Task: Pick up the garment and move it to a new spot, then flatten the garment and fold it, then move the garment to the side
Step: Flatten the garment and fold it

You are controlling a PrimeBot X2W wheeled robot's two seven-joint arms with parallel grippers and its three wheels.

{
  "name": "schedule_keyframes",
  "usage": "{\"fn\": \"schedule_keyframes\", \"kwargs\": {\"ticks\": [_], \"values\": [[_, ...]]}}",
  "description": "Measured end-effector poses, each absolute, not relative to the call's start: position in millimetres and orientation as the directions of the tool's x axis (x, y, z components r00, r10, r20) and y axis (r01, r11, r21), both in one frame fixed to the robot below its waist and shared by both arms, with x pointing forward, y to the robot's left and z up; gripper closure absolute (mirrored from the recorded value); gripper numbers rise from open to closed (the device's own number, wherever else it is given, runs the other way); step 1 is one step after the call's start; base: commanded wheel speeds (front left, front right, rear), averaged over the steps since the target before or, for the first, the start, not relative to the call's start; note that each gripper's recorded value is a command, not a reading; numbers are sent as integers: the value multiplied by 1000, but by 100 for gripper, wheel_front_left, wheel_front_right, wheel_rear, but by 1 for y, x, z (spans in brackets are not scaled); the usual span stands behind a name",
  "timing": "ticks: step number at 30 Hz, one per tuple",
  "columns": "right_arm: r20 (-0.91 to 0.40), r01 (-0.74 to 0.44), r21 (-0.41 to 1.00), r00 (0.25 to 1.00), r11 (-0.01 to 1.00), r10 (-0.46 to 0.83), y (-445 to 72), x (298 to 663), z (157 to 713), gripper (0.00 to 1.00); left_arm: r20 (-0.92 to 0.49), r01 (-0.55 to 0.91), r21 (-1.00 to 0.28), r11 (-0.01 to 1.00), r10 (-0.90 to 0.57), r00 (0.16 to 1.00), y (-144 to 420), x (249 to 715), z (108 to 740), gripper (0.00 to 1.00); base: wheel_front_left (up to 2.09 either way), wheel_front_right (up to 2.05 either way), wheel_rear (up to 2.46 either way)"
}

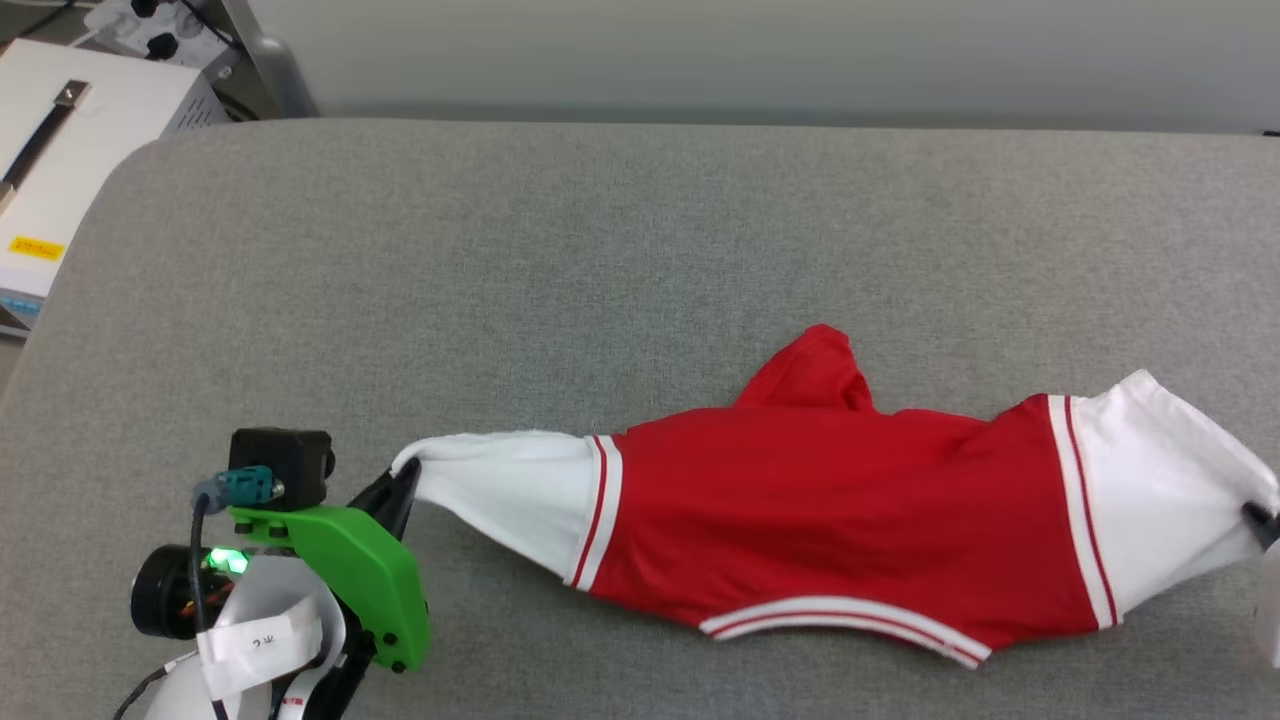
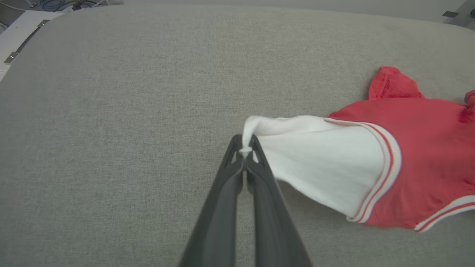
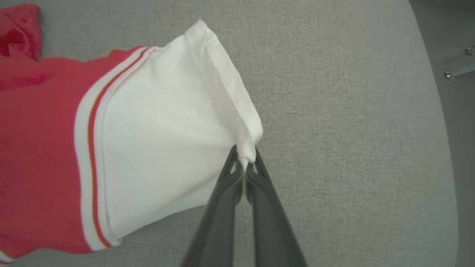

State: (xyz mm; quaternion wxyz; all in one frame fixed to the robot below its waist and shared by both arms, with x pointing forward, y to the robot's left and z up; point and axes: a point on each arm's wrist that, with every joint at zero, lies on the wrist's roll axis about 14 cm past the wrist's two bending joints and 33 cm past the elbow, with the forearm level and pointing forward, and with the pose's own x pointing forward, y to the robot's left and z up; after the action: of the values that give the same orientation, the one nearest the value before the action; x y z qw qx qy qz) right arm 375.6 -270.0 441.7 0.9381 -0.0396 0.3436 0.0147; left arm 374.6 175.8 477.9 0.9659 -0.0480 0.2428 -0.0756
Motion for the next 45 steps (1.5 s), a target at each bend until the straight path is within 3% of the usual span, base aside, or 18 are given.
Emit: {"fn": "schedule_keyframes", "kwargs": {"ticks": [6,15,28,45], "values": [[-460,-86,-104,887,991,28,-272,396,525,100,-303,155,-61,986,-166,938,185,385,537,100,0,0,0],[-149,-61,-140,988,988,39,-280,414,643,100,-28,200,63,978,-198,980,187,403,640,100,0,0,0],[100,-59,-144,992,988,74,-272,471,730,100,207,166,165,972,-199,958,203,448,732,100,0,0,0],[247,-27,-84,968,996,47,-262,620,761,100,289,80,295,952,-169,942,229,598,763,100,0,0,0]]}}
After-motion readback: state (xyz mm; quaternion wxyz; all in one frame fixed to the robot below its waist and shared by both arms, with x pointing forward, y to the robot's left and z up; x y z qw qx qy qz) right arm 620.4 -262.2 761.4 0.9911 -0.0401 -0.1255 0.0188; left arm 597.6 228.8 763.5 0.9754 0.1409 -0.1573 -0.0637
